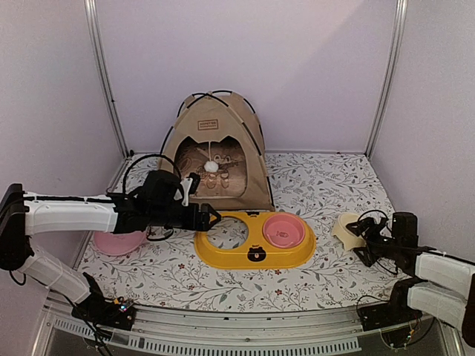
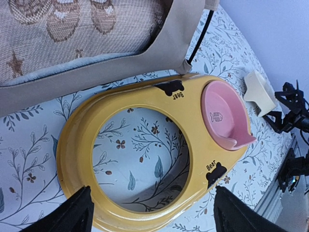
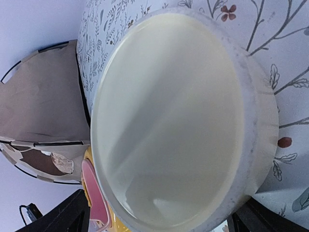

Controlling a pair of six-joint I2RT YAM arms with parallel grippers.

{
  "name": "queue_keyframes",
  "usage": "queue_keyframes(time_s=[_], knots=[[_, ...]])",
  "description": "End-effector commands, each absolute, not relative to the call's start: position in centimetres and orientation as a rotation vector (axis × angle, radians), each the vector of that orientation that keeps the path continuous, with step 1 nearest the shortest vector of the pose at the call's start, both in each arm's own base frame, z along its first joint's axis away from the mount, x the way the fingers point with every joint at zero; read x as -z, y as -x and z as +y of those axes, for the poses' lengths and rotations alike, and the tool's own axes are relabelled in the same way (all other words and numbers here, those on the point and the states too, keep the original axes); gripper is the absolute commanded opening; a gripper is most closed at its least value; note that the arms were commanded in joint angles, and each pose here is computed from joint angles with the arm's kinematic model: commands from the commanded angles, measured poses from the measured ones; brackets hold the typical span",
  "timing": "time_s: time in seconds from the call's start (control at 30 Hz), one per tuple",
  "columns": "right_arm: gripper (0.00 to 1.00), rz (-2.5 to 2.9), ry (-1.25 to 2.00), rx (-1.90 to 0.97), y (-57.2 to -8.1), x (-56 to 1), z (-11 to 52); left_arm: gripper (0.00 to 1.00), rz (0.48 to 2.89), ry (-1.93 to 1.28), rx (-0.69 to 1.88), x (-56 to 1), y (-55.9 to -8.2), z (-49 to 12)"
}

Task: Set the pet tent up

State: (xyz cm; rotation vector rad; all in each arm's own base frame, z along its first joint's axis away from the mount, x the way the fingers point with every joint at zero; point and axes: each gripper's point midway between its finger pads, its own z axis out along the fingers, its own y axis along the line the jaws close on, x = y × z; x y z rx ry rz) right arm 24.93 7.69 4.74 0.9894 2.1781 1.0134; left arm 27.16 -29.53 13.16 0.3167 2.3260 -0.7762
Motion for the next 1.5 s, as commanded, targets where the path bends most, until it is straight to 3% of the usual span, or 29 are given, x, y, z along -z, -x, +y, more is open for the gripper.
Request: queue_keyframes(time_s=[0.0, 0.57, 0.87, 1.17, 1.33, 1.47], knots=[[0.98, 2.058, -1.112, -1.052, -25.1, -4.4, 6.4, 0.87, 2.285, -0.341, 0.790, -14.8, -26.9, -30.0], [0.80, 1.881, -1.272, -1.159, -26.0, -3.3, 5.4, 0.87, 2.280, -0.326, 0.794, -15.4, -26.6, -29.5], [0.49, 1.906, -1.223, -1.313, -26.9, -3.0, 7.3, 0.87, 2.271, -0.312, 0.792, -15.9, -26.4, -29.1], [0.09, 1.853, -1.102, -1.417, -27.7, -5.1, 8.2, 0.87, 2.277, -0.297, 0.772, -15.5, -26.2, -28.5], [0.00, 1.843, -1.019, -1.405, -28.3, -6.6, 8.3, 0.87, 2.291, -0.290, 0.751, -14.9, -26.2, -28.1], [0.00, 1.908, -0.954, -1.298, -28.9, -7.2, 7.9, 0.87, 2.300, -0.273, 0.704, -14.3, -26.4, -27.4]])
